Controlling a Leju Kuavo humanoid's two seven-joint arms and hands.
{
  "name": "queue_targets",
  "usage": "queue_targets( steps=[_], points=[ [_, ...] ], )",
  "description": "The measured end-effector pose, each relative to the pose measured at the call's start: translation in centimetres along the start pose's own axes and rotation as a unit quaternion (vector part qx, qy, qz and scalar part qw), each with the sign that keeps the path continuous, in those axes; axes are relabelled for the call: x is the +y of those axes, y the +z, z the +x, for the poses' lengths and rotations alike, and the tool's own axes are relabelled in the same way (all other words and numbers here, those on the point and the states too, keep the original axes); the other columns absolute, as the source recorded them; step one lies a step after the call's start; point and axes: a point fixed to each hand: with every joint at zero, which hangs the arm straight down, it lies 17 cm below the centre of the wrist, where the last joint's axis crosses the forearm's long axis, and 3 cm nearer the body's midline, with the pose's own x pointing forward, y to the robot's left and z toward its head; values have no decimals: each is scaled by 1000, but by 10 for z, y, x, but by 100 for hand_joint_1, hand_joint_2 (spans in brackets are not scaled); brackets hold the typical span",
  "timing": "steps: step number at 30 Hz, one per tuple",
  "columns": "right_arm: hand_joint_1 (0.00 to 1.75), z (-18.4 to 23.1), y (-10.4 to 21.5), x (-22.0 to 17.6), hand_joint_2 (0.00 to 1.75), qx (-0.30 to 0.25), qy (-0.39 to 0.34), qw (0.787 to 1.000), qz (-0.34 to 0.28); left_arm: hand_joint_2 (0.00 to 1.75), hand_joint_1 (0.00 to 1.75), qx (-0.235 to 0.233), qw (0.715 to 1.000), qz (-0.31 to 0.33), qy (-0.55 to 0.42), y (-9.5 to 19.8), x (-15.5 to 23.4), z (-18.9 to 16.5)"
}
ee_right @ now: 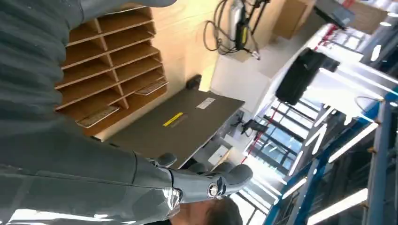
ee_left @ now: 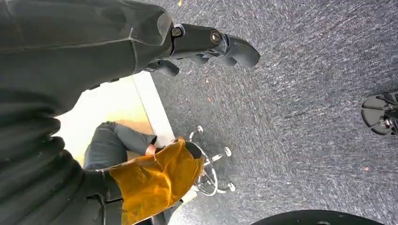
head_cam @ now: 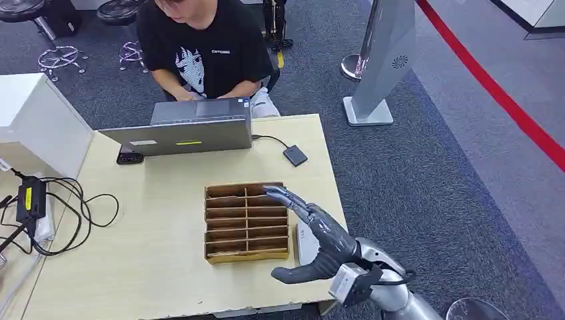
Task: Pass the card to the sensor for recognition and then transmit it.
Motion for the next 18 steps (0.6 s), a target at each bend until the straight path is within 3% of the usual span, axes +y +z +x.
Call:
queue_targets(
  steps=[9, 18],
  points=[
    [0, -15, -6, 40, 175, 2, 193, 981, 21, 175, 0, 0, 1000, 1, -8, 0, 0, 1],
    [0, -41, 2, 102, 175, 7, 261, 964, 54, 175, 0, 0, 1000, 1, -15, 0, 1, 1]
  ],
)
